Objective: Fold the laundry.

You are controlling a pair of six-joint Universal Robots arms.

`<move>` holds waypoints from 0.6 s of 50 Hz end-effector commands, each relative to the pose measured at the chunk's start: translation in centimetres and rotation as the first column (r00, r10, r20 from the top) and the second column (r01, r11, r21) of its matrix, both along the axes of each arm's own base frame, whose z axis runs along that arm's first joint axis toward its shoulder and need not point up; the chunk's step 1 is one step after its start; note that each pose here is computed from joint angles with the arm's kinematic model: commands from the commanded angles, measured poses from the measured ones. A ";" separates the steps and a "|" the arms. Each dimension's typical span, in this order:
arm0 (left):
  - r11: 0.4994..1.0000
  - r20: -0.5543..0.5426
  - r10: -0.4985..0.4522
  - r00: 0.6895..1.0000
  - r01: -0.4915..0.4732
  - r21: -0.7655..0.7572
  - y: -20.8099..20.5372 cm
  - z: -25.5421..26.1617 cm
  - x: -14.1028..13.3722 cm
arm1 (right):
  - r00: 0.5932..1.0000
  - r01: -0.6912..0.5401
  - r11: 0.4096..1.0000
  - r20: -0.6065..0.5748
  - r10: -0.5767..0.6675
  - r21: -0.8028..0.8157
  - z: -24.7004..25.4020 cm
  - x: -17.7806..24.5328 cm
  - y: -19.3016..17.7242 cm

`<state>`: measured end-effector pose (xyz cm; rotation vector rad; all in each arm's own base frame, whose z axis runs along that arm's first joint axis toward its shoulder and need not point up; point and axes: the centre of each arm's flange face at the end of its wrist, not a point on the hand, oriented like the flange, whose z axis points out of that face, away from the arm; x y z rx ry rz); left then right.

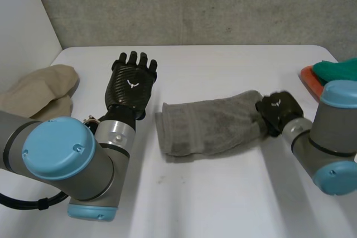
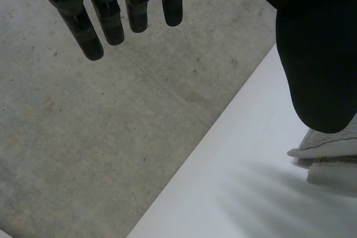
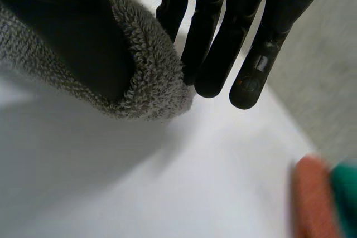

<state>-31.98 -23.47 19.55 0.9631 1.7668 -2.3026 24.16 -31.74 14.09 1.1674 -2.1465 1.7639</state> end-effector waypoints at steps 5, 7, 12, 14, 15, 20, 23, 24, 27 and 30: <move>0.999 -0.005 0.034 0.999 -0.034 -0.002 -0.2 0.9 1.2 | 0.927 -0.375 0.885 -0.083 0.367 -0.274 4.9 11.0 5.4; 0.999 -0.007 0.049 0.999 -0.049 -0.002 -0.4 1.1 1.5 | 0.856 -0.515 0.816 -0.107 0.506 -0.263 3.6 13.1 8.0; 0.996 -0.015 0.091 0.996 -0.091 -0.003 -1.1 1.3 2.2 | 0.674 -0.737 0.653 -0.121 0.728 -0.175 -0.3 15.4 12.6; 0.995 -0.016 0.096 0.995 -0.096 -0.004 -1.2 1.3 2.3 | 0.676 -0.736 0.660 -0.108 0.729 -0.153 -0.7 15.4 12.7; 0.995 -0.018 0.096 0.995 -0.096 -0.006 -1.2 1.4 2.3 | 0.689 -0.724 0.673 -0.102 0.718 -0.153 -0.4 15.4 12.5; 0.997 -0.071 0.078 0.994 -0.079 -0.009 -1.4 2.2 2.0 | 0.840 -0.505 0.857 0.168 0.516 -0.105 2.1 14.4 9.3; 0.999 -0.145 0.045 0.988 -0.047 -0.013 -1.4 3.5 1.3 | 0.854 -0.387 0.920 0.355 0.381 -0.055 4.0 12.8 7.2; 0.999 -0.157 0.034 0.987 -0.036 -0.010 -1.4 3.7 1.1 | 0.826 -0.336 0.941 0.468 0.313 -0.037 5.8 11.9 6.2; 1.000 -0.178 -0.016 0.984 0.020 0.022 -0.8 4.3 -0.2 | 0.755 -0.287 0.958 0.618 0.218 0.013 8.3 10.4 5.3; 0.991 -0.173 -0.072 0.982 0.090 0.099 0.1 3.7 -1.7 | 0.756 -0.271 0.960 0.633 0.166 0.073 7.8 9.7 5.0</move>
